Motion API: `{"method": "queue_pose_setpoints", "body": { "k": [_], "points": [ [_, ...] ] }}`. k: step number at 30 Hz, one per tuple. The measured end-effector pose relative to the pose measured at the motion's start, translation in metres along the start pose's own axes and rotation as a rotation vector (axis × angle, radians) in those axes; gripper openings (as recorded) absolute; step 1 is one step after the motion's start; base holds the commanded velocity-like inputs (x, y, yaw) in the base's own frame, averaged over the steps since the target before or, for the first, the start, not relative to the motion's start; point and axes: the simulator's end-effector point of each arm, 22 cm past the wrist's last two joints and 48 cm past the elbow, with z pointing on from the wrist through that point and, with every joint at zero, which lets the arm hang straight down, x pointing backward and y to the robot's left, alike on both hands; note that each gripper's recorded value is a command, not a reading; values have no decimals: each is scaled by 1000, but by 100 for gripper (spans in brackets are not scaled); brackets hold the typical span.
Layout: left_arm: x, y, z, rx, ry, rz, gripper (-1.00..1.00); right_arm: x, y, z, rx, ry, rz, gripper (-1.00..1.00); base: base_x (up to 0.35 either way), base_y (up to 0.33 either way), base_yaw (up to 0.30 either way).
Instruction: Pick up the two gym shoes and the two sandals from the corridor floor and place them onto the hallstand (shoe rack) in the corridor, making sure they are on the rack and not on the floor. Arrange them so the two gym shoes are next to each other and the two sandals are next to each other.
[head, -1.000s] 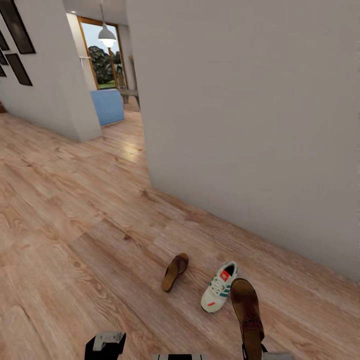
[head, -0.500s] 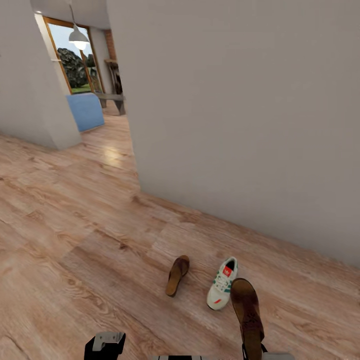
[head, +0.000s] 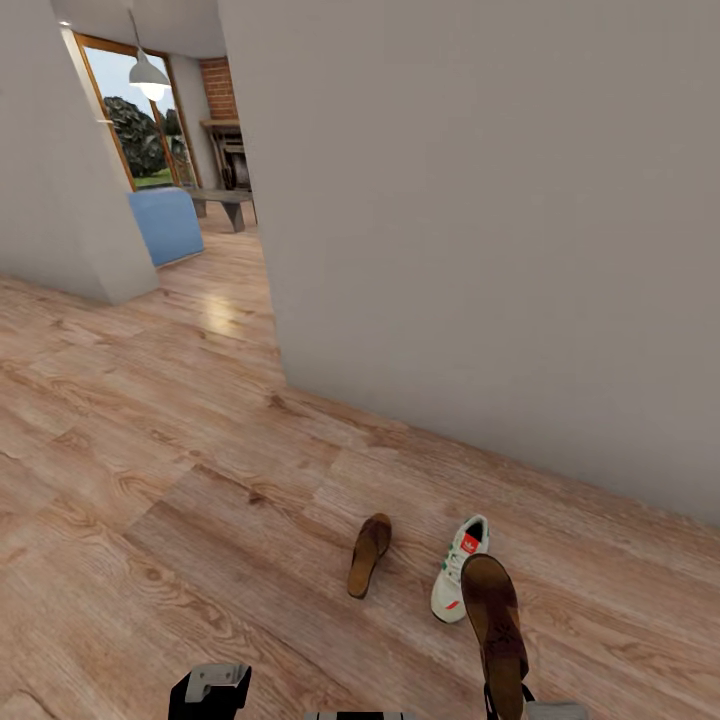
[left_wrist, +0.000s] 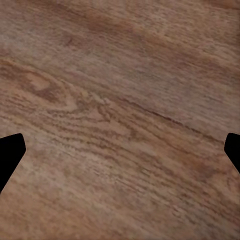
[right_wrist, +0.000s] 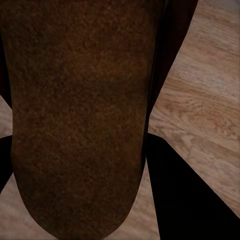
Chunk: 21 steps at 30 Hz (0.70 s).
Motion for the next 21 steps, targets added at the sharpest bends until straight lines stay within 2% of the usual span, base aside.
{"method": "queue_pose_setpoints", "body": {
  "k": [21],
  "points": [
    [0, -2, 0, 6, 1, 5, 100, 0, -3, 0, 2, -1, -4, -100, 0, 1, 0]
  ]
}}
